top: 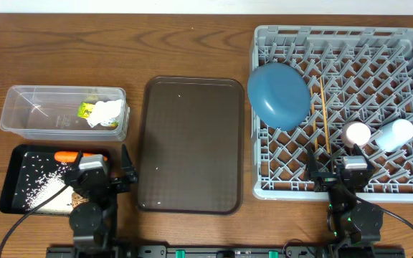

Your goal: Sort waste into correct bins and load items into the dishwasher rack

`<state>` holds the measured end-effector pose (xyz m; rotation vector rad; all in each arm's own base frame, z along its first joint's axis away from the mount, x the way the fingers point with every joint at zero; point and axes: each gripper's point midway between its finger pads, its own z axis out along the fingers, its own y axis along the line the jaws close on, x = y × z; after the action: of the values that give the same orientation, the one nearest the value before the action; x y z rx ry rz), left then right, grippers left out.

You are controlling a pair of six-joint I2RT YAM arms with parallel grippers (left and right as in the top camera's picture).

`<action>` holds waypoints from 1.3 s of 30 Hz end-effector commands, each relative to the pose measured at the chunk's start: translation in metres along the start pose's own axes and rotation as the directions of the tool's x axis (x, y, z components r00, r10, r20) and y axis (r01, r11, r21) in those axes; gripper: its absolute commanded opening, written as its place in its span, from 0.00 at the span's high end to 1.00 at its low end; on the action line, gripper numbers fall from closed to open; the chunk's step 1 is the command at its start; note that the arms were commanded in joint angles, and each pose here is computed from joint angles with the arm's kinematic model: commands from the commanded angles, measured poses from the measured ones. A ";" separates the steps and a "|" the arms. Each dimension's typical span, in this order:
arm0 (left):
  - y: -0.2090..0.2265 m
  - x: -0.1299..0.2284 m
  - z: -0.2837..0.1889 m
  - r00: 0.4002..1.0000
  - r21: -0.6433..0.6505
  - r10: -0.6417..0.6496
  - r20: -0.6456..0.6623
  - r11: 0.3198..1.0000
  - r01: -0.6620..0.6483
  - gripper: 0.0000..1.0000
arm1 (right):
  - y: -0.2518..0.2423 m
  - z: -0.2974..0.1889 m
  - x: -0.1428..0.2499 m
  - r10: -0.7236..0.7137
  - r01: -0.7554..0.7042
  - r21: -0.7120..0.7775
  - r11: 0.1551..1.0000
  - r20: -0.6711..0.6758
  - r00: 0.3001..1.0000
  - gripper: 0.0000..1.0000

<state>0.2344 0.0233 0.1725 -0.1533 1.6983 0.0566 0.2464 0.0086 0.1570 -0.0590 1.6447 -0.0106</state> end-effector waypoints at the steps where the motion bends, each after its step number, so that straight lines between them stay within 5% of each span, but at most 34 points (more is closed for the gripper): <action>1: -0.001 0.018 0.006 1.000 0.011 0.002 -0.015 1.000 -0.002 0.02 | -0.002 0.000 0.001 -0.004 0.004 0.007 1.000 -0.001 1.000 0.01; 39: 0.000 0.034 0.013 1.000 0.006 0.004 -0.017 1.000 -0.004 0.02 | -0.002 0.000 0.001 -0.004 0.004 0.007 1.000 -0.001 1.000 0.01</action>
<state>0.2425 0.0209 0.1555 -0.1419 1.6764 0.0420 0.2464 0.0086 0.1571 -0.0590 1.6443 -0.0106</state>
